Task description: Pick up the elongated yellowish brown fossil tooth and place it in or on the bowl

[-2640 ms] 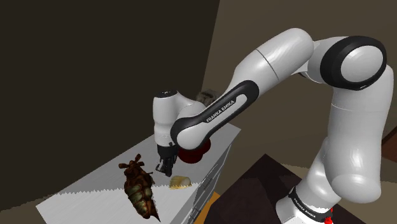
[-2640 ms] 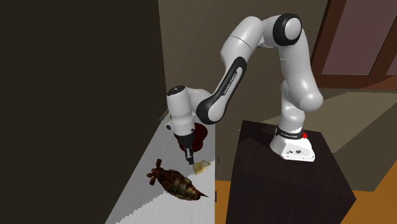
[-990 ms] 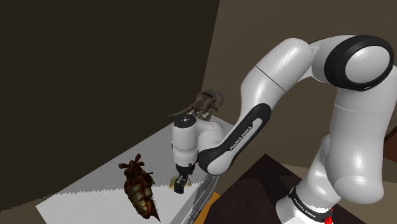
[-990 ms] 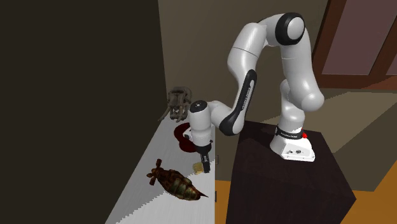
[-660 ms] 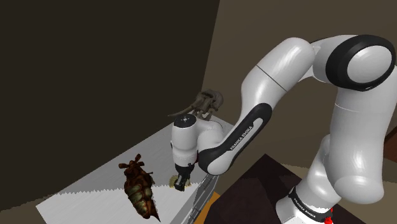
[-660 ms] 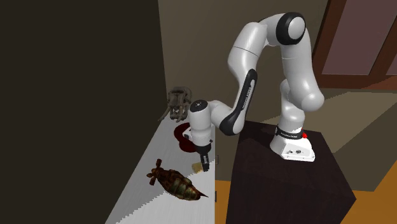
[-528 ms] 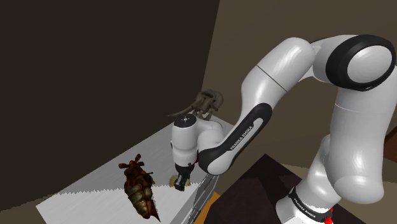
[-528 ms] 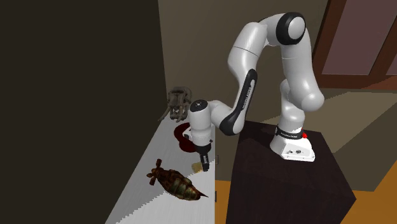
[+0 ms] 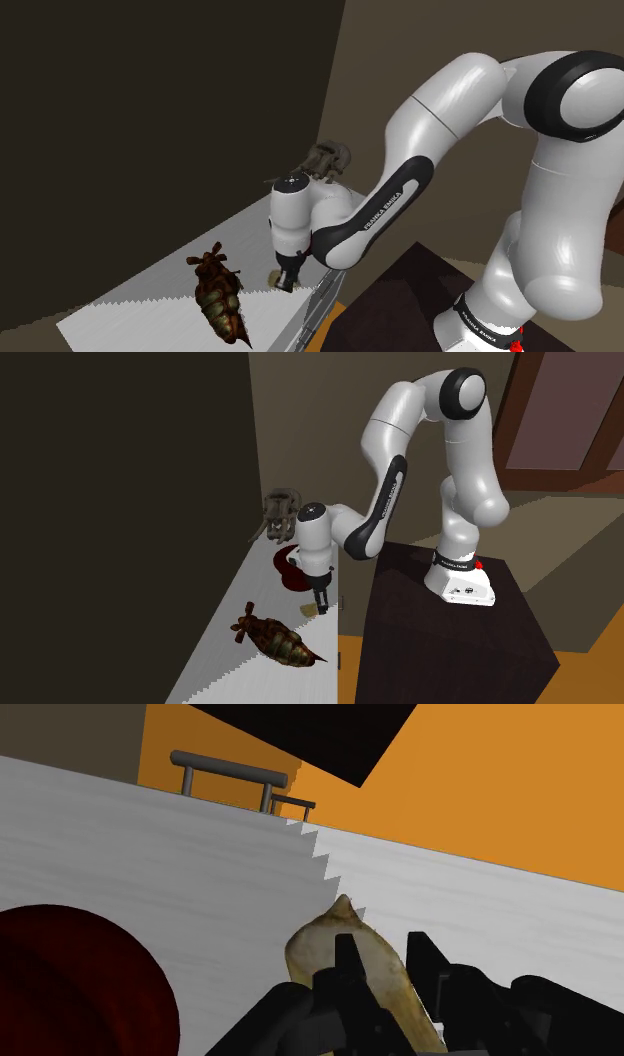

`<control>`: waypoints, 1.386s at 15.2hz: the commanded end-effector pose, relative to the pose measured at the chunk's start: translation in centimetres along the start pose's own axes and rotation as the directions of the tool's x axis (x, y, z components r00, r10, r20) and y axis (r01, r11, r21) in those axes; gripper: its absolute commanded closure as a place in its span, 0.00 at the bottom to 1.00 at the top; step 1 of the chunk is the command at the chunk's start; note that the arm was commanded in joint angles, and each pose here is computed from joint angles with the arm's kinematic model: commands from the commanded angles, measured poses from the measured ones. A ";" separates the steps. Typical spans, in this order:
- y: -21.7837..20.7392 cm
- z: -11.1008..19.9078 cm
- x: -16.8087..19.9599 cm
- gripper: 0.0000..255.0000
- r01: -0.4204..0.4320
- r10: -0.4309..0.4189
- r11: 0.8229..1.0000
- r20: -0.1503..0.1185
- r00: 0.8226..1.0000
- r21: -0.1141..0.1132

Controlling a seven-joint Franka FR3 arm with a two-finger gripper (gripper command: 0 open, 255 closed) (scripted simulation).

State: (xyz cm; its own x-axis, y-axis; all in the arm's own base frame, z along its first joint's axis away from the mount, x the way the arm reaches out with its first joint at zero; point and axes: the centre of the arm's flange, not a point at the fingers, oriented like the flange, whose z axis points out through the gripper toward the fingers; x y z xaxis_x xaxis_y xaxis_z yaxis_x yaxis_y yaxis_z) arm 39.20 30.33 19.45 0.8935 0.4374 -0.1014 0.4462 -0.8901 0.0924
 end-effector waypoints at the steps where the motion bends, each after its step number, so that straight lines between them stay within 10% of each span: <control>1: 0.2 -0.6 -0.3 1.00 -0.003 0.003 1.000 0.010 1.000 -0.002; 5: 0.4 -1.6 -0.4 1.00 -0.003 0.003 1.000 0.009 1.000 -0.002; 6: 0.4 -1.6 -0.4 0.00 -0.003 0.003 1.000 0.009 1.000 -0.002; 8: 1.5 -2.1 2.2 0.00 0.318 -0.318 0.948 0.016 0.948 0.016; 10: 1.8 -2.4 4.3 0.00 0.546 -0.547 0.837 0.018 0.837 0.030; 21: 1.8 1.6 4.2 0.00 0.546 -0.547 0.837 0.018 0.837 0.030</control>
State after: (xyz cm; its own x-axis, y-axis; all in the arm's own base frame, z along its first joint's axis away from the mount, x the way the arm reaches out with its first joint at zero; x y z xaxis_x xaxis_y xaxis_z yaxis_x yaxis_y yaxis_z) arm 43.69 30.41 17.66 0.5029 0.8507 -0.1531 0.8602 -0.5099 -0.0081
